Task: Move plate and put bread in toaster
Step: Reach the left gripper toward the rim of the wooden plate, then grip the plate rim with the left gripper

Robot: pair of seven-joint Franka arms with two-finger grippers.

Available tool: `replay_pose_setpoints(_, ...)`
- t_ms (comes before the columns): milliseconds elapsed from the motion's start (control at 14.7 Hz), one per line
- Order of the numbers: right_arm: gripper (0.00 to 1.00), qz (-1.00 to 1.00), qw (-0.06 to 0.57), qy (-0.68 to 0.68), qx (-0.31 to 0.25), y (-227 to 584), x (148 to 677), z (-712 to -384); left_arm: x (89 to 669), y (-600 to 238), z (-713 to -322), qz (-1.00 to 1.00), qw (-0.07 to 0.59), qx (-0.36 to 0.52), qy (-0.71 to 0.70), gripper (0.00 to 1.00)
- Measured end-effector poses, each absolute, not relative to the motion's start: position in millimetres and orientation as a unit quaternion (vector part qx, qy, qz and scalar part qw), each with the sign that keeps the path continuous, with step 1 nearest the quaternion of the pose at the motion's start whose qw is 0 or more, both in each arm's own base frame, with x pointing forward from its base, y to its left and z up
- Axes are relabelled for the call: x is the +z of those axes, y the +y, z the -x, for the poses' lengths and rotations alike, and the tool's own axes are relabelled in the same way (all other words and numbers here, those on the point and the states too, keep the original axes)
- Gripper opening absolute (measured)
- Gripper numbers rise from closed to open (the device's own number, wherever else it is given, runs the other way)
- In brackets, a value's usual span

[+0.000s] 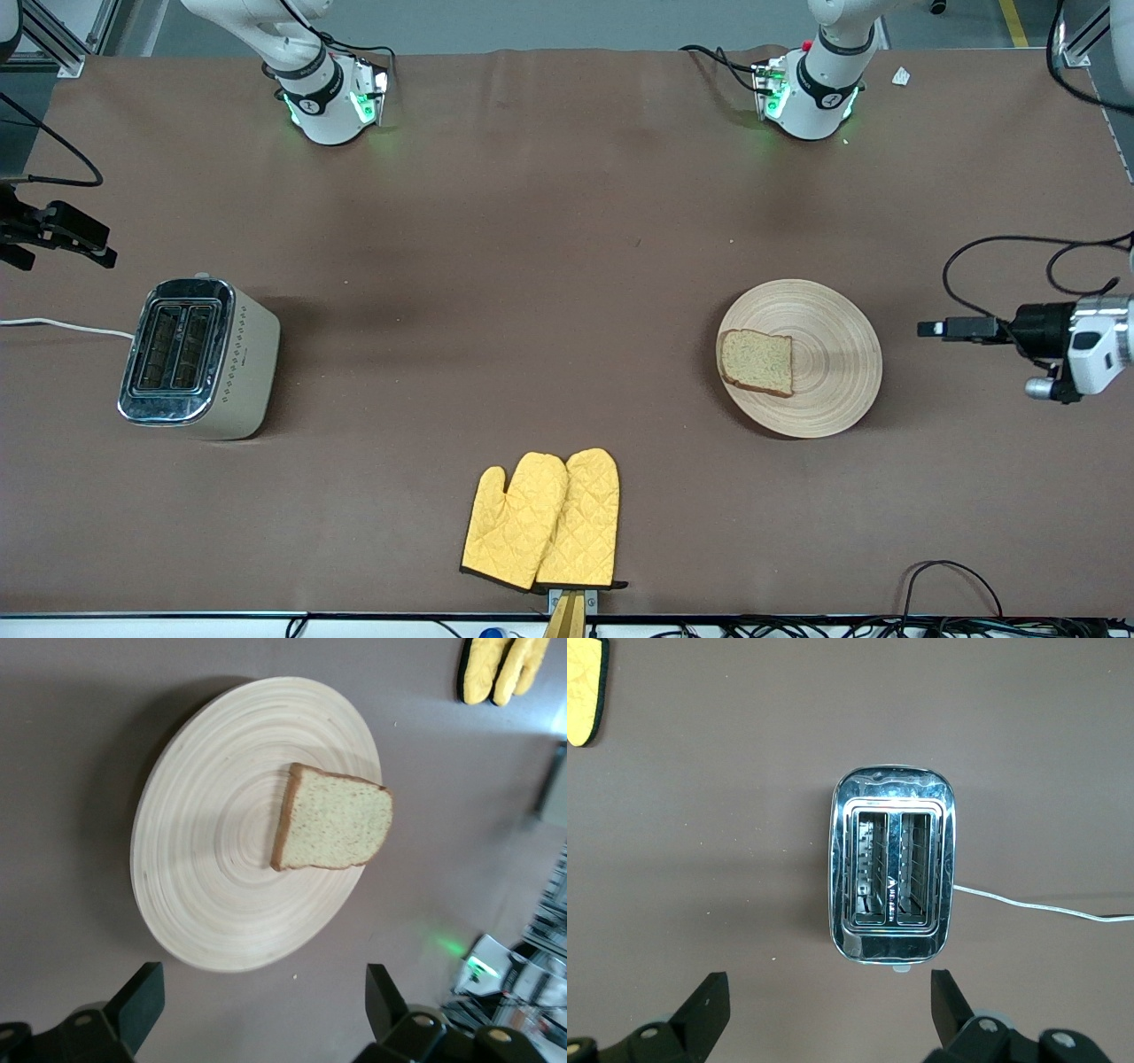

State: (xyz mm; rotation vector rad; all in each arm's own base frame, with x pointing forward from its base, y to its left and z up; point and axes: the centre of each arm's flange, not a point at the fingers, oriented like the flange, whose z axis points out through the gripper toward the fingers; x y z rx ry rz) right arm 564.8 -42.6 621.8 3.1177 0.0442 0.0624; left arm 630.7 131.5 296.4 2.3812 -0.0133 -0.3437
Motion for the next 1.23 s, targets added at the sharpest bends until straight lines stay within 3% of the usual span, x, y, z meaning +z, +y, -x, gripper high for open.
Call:
replay_pose_setpoints(272,1.00,-1.000,0.007,0.014,0.020,-42,622,-565,217,138,-638,-0.906,0.403,-0.120,-0.036,1.00)
replay_pose_setpoints(613,1.00,-1.000,0.005,0.013,0.020,-43,621,-565,158,135,-633,-0.893,0.433,-0.109,-0.062,1.00)
replay_pose_setpoints(749,1.00,-1.000,0.004,0.013,0.020,-43,621,-565,152,134,-633,-0.891,0.435,-0.110,-0.063,0.93)
replay_pose_setpoints(1225,1.00,-1.000,0.004,0.012,0.019,-43,621,-565,146,134,-632,-0.883,0.444,-0.079,-0.130,0.24)
